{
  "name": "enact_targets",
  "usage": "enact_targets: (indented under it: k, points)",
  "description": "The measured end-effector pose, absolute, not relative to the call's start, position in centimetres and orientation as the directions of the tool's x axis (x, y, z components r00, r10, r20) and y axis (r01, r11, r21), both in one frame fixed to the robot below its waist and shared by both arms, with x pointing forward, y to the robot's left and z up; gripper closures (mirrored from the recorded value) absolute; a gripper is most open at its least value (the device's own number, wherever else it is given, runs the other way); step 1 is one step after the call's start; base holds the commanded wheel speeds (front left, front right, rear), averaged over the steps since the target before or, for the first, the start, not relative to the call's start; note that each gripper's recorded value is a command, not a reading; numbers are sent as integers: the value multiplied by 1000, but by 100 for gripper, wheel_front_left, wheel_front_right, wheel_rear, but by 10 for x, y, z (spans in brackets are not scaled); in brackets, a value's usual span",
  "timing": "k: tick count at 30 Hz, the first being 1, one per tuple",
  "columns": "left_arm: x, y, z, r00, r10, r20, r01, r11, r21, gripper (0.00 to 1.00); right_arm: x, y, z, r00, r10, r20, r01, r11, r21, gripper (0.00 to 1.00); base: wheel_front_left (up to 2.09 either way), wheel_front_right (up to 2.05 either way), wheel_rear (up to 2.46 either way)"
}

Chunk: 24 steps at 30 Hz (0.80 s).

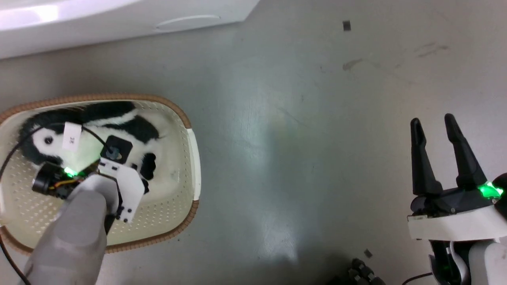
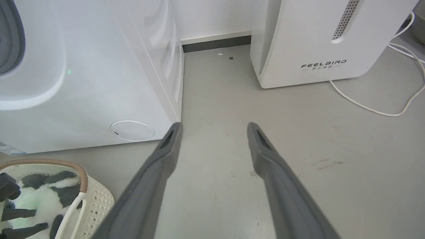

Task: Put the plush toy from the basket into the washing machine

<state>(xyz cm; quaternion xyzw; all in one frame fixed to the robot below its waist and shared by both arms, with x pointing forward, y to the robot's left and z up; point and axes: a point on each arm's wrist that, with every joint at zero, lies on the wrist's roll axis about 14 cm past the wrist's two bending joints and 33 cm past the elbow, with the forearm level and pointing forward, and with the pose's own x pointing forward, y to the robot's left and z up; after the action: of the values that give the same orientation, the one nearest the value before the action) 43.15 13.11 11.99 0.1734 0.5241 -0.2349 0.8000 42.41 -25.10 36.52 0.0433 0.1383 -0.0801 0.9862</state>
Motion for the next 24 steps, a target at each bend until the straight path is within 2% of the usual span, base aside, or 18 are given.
enact_targets:
  k: [12, 13, 14, 24]
  points:
    - [436, 127, 73, 283, -174, -943, 586, 810, 26, 0, 419, -271, 342, 924, -210, -318, 242, 968, 64, 0, 0, 0, 0]
    - [435, 127, 70, 274, -173, -946, 585, 810, 22, 76, 418, -272, 341, 922, -215, -321, 247, 967, 63, 0, 0, 0, 0]
    - [435, 126, 67, 267, -173, -948, 585, 811, 16, 100, 418, -274, 340, 921, -219, -323, 251, 966, 59, 0, 0, 0, 0]
    - [428, 124, 64, 242, -178, -954, 575, 818, -7, 100, 421, -284, 348, 926, -249, -284, 275, 960, 55, 0, 0, 0, 0]
